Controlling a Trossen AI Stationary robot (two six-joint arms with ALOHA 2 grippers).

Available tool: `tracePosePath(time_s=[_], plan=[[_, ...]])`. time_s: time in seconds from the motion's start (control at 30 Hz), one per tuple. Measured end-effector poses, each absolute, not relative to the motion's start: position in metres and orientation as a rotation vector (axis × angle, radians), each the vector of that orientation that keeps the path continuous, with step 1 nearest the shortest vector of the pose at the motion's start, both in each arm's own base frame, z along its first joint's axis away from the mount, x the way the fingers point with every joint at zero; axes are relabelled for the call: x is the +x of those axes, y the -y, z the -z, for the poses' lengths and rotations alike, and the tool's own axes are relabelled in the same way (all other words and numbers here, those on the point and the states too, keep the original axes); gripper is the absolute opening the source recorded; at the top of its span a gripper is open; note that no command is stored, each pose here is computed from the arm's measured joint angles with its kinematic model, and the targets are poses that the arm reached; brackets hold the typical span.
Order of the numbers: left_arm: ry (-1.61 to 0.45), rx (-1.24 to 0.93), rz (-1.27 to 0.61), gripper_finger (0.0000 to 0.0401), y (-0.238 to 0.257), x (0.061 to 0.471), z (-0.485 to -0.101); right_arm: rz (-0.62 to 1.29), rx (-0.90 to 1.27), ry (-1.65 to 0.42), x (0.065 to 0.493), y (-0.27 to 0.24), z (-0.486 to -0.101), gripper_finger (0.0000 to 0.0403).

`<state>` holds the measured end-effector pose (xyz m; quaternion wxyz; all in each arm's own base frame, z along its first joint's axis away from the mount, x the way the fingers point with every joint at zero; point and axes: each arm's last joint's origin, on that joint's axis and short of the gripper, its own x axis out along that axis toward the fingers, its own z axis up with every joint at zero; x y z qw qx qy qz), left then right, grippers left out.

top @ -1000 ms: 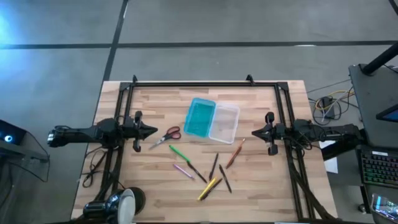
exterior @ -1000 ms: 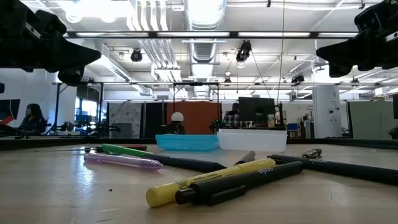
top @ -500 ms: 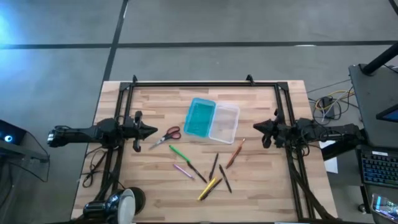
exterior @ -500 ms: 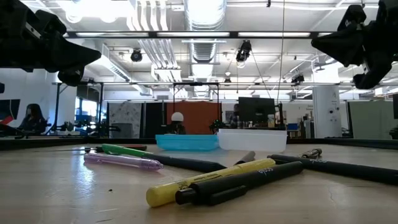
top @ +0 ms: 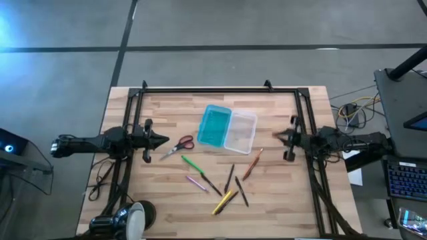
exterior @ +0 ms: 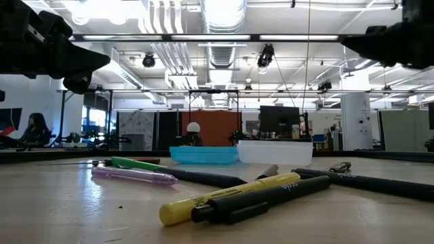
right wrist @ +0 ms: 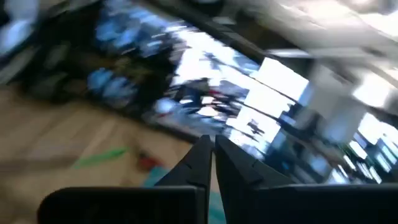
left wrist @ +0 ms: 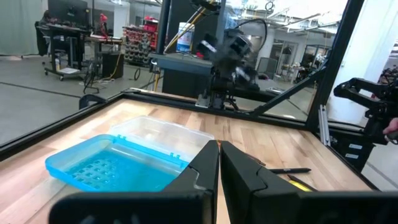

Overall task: Pick & place school supplies into a supply box
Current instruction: Put the black scissors into the blue supply box

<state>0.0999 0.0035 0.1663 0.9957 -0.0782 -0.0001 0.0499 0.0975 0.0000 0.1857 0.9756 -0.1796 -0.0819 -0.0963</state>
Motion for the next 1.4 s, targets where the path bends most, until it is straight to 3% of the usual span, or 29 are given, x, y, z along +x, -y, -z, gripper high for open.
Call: tracePosePath(time_s=[0.2,0.47,0.67,0.73,1.03,1.27,1.4], plan=[[0.000,-0.157,-0.100,0.0000,-0.004,0.100,-0.166,0.373,0.417,0.316,0.094,0.007,-0.190,0.0013],[0.068,-0.175,-0.173,0.0000,-0.006,0.100,-0.172,0.427,1.029,0.439,0.097,0.011,-0.184,0.0013],[0.404,-0.816,-0.094,0.0000,-0.008,0.095,-0.198,0.573,1.012,0.473,0.099,0.014,-0.181,0.0013],[0.514,-0.927,-0.108,0.0000,-0.010,0.091,-0.205,0.601,1.020,0.526,0.099,0.015,-0.184,0.0013],[0.831,-0.965,-0.607,0.0000,-0.023,0.078,-0.211,0.599,0.977,0.627,0.097,0.015,-0.196,0.0013],[0.846,-0.967,-0.528,0.0002,-0.022,0.078,-0.217,0.607,0.952,0.585,0.100,0.015,-0.193,0.0013],[0.774,-0.925,-0.562,0.0028,-0.022,0.085,-0.234,0.634,0.950,0.506,0.103,0.015,-0.184,0.0031]])
